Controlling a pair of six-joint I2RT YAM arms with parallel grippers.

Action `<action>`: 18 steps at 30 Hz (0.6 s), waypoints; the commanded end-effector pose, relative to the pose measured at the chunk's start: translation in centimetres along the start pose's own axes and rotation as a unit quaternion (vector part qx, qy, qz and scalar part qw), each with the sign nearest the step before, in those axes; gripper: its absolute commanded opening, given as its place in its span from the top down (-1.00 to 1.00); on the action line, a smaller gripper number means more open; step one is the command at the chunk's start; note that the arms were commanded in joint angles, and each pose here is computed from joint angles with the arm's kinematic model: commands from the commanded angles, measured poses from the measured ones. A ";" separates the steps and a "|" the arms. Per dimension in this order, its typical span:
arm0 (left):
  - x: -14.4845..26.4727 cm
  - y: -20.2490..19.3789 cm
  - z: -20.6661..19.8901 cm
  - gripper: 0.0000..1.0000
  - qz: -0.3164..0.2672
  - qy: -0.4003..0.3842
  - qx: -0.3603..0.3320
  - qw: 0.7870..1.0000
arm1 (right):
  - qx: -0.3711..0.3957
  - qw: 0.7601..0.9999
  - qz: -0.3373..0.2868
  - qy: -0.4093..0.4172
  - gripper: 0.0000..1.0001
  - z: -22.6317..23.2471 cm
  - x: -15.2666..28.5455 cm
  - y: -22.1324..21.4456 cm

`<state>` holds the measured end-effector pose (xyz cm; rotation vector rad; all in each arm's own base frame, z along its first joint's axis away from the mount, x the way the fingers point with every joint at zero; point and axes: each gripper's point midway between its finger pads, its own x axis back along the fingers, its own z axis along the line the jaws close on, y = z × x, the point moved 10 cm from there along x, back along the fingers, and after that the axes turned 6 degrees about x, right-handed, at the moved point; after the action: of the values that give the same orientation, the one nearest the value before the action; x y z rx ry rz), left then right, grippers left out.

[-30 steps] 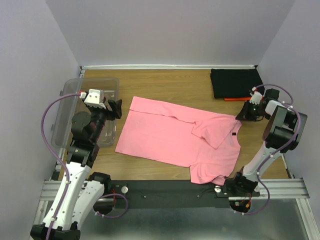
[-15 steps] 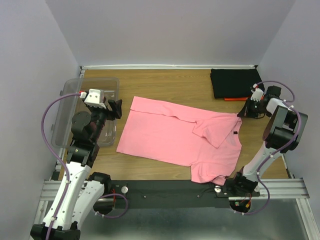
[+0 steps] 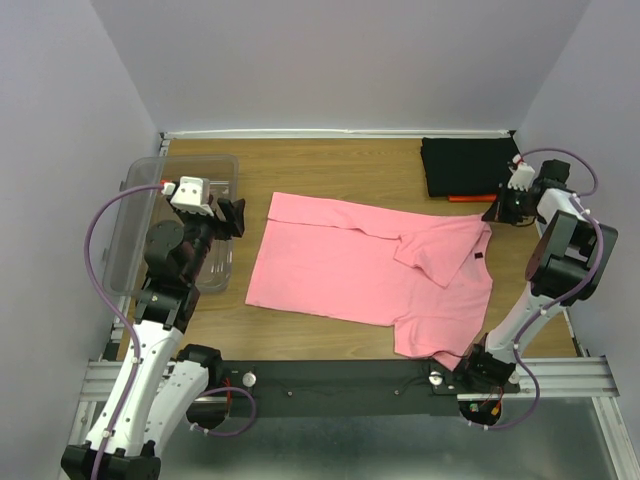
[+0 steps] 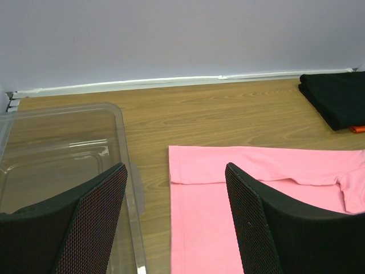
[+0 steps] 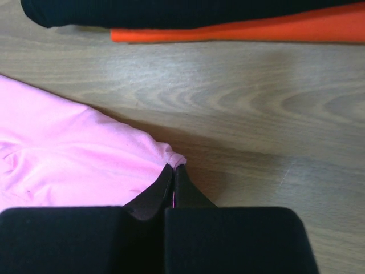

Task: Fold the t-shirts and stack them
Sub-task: Fold the tshirt

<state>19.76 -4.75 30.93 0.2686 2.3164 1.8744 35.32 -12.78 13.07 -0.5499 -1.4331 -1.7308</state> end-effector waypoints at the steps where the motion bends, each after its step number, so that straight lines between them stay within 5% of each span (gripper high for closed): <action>1: -0.1 -0.3 0.2 -0.56 0.002 0.001 -0.005 1.000 | 0.002 1.000 -0.002 -0.024 0.95 -1.2 -0.2 0.7; 18: -0.8 -0.9 0.3 -0.56 0.019 0.000 -0.003 1.000 | 0.002 0.997 -0.002 -0.079 0.87 -3.3 -1.1 2.7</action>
<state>20.32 -4.86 30.38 0.2983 2.3301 1.8895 37.80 -14.55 12.75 -0.6322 -1.4987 -1.7137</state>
